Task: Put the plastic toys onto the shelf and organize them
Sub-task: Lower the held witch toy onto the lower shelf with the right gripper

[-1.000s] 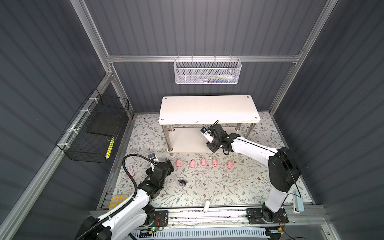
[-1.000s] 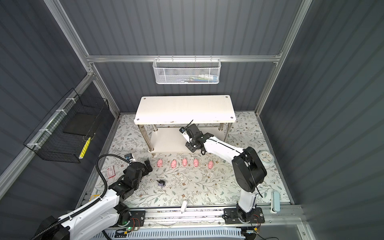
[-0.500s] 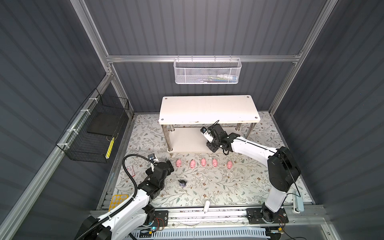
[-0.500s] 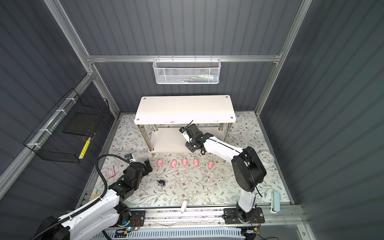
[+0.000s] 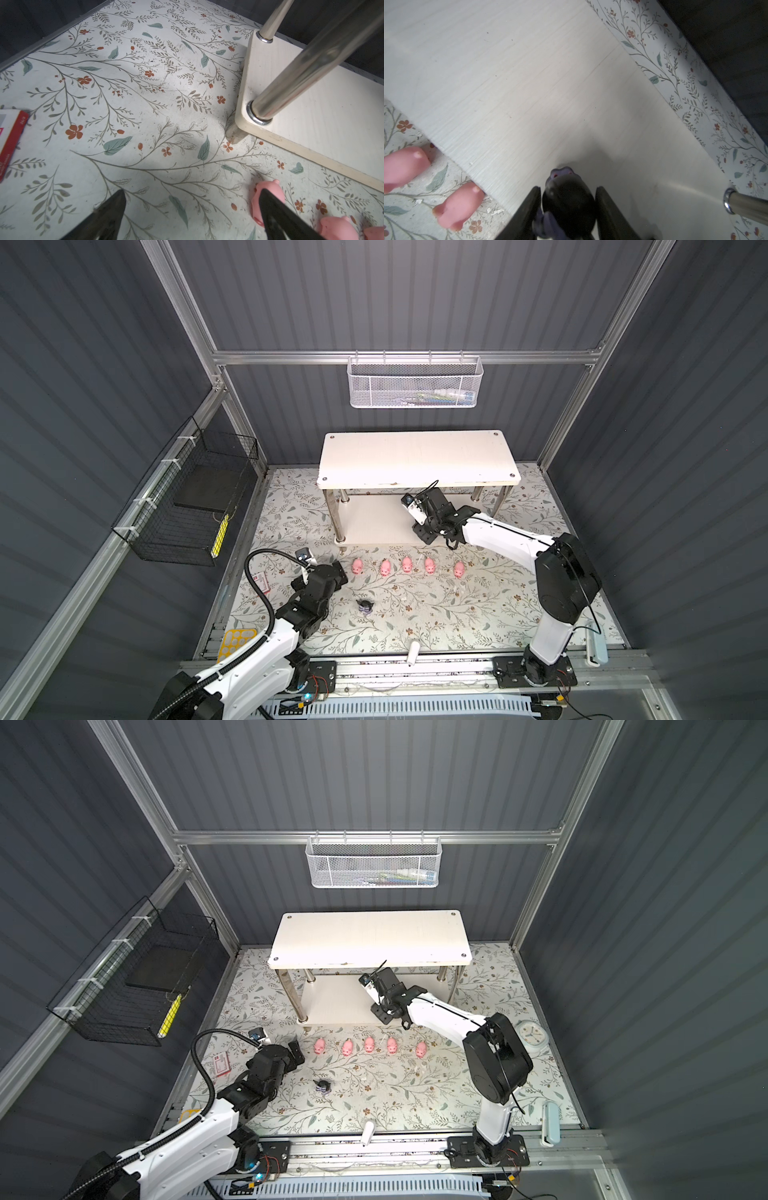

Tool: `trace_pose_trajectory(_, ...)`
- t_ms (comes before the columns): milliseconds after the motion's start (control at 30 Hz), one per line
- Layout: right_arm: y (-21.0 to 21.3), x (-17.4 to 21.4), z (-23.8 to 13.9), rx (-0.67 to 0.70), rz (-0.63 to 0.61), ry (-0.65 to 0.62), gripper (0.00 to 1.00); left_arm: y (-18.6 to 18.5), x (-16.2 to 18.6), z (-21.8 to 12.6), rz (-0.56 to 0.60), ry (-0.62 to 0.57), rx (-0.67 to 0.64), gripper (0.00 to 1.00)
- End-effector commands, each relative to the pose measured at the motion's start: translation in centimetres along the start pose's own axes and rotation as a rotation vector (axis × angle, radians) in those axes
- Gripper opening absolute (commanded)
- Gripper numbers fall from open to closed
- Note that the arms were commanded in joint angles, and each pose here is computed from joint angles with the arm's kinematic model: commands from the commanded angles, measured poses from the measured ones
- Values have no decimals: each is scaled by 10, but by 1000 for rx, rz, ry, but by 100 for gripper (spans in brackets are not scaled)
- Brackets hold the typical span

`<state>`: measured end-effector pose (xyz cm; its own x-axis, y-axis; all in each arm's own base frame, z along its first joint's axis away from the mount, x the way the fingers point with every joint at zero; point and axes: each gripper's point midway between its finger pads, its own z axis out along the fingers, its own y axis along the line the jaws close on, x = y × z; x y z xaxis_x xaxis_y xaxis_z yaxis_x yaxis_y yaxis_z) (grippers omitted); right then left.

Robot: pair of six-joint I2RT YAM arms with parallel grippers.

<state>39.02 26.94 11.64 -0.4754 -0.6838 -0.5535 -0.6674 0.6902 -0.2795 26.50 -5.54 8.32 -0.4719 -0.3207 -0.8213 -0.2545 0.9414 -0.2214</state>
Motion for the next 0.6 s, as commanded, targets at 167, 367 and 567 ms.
trace_pose_trajectory(167,-8,-1,2,14,14,-1,43,4,1,-1,-5,-7,-15,100)
trace_pose_trajectory(367,-11,1,1,22,23,-3,46,4,0,-1,-4,-6,-15,100)
trace_pose_trajectory(567,-13,-1,-1,28,26,-13,49,4,1,0,-2,-4,-16,100)
